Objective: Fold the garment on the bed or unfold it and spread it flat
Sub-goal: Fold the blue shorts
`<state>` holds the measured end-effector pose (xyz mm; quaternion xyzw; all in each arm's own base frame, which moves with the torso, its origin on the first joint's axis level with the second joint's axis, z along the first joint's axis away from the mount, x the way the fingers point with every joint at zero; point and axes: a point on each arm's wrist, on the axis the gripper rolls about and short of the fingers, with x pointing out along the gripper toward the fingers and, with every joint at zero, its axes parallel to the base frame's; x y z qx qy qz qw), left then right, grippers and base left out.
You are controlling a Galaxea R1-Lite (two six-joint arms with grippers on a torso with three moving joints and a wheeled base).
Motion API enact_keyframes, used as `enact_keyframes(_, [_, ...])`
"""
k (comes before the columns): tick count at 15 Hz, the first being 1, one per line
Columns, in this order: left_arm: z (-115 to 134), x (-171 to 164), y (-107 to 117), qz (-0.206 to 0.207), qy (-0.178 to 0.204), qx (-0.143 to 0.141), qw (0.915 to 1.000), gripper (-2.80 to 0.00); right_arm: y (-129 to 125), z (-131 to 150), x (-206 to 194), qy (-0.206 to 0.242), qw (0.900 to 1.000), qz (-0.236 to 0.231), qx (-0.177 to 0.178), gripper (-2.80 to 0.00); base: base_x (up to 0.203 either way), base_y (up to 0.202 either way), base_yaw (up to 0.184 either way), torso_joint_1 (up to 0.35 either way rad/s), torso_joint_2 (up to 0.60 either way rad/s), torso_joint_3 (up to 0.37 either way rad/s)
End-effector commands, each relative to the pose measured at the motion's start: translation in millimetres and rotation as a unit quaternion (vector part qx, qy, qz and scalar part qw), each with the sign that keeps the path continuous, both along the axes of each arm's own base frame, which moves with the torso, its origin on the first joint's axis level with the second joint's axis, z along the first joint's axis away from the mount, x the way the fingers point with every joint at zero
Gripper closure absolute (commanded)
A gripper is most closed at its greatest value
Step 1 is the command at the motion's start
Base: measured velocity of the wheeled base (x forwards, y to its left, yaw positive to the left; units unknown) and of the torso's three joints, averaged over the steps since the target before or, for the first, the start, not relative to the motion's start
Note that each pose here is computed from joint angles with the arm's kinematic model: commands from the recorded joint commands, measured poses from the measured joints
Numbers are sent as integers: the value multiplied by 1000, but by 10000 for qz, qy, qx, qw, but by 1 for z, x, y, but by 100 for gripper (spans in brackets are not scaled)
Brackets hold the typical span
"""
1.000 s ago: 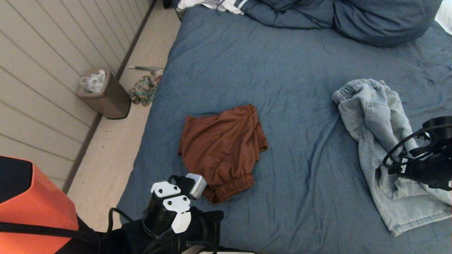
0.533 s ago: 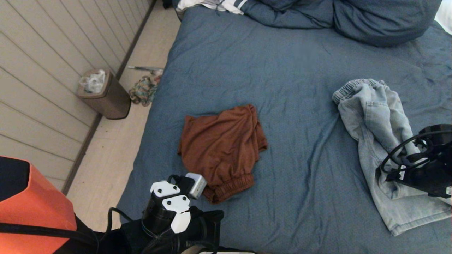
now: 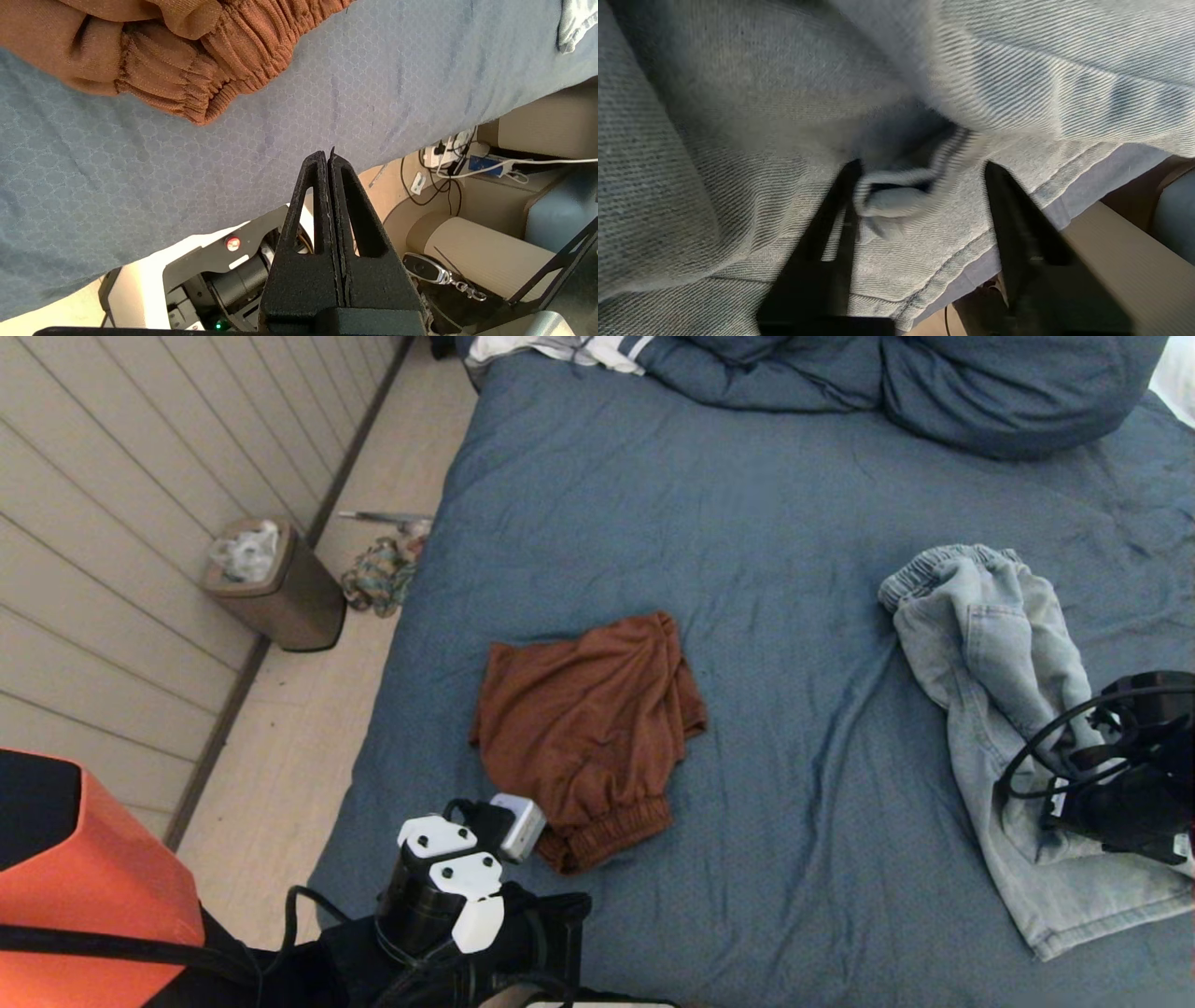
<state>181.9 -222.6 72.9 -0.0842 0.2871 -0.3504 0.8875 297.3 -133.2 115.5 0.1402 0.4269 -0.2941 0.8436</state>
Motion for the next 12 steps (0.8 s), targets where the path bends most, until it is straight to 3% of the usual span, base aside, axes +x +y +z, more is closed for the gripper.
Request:
enact_keyframes(1, [1, 0, 0, 8, -18, -35, 10000, 0, 0, -1, 0, 13, 10000, -12, 4, 0, 0, 0, 0, 0, 0, 0])
enact_keyframes(6, [1, 0, 0, -6, -11, -32, 10000, 0, 9, 17, -25, -156, 9998, -48, -66, 0, 0, 0, 0, 0, 0, 0])
enact_keyframes(12, [4, 0, 1, 21, -57, -73, 10000, 0, 28, 51, -81, -438, 9975, 213, -519, 0, 0, 0, 0, 0, 0, 0])
